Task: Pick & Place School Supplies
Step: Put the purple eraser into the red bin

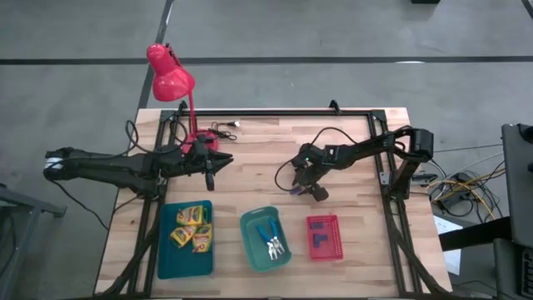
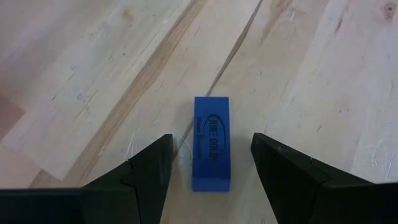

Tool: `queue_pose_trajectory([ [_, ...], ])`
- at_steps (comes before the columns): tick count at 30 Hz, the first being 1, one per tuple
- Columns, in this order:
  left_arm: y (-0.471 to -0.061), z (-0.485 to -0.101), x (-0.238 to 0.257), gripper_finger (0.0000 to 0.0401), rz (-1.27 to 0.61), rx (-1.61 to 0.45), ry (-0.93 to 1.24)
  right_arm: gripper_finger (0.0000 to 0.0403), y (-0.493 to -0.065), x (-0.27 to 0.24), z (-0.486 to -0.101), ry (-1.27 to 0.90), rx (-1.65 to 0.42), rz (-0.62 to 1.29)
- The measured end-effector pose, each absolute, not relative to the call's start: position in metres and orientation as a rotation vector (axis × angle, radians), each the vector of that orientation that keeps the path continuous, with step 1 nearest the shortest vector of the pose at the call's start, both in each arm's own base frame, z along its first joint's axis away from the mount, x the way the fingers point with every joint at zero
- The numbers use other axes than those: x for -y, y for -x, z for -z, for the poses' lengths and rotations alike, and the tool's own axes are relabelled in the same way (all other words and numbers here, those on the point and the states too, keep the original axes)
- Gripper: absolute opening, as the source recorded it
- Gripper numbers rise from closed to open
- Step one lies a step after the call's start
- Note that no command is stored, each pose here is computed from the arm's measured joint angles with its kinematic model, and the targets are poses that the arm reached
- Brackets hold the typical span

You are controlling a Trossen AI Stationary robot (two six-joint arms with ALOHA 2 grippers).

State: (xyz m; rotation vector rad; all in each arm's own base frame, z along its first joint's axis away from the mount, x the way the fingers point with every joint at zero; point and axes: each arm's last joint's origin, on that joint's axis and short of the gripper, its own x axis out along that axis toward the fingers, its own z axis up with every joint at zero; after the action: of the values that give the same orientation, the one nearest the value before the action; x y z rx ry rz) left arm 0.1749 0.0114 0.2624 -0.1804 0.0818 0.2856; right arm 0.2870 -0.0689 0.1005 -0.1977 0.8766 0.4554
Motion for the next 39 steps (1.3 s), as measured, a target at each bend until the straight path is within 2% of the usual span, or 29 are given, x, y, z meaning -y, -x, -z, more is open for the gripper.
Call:
queue_pose_trajectory([
  [7,-0.1749,-0.2624,-0.0114,0.0067,-0.285,-0.082,0.18,0.0208,-0.2847,0.0677,-0.0985,0.192,-0.902,-0.456],
  [16,-0.1749,-0.2624,-0.0114,0.0067,-0.285,-0.082,0.18,0.0122,-0.2834,0.0675,-0.0974,0.175,-0.919,-0.45],
  [25,-0.1749,-0.2625,-0.0114,0.0067,-0.285,-0.081,0.181,0.0072,-0.2829,0.0672,-0.0971,0.186,-0.914,-0.47],
  [39,-0.1749,-0.2625,-0.0115,0.0067,-0.286,-0.081,0.181,0.0059,-0.2839,0.0673,-0.103,0.195,-0.889,-0.473],
])
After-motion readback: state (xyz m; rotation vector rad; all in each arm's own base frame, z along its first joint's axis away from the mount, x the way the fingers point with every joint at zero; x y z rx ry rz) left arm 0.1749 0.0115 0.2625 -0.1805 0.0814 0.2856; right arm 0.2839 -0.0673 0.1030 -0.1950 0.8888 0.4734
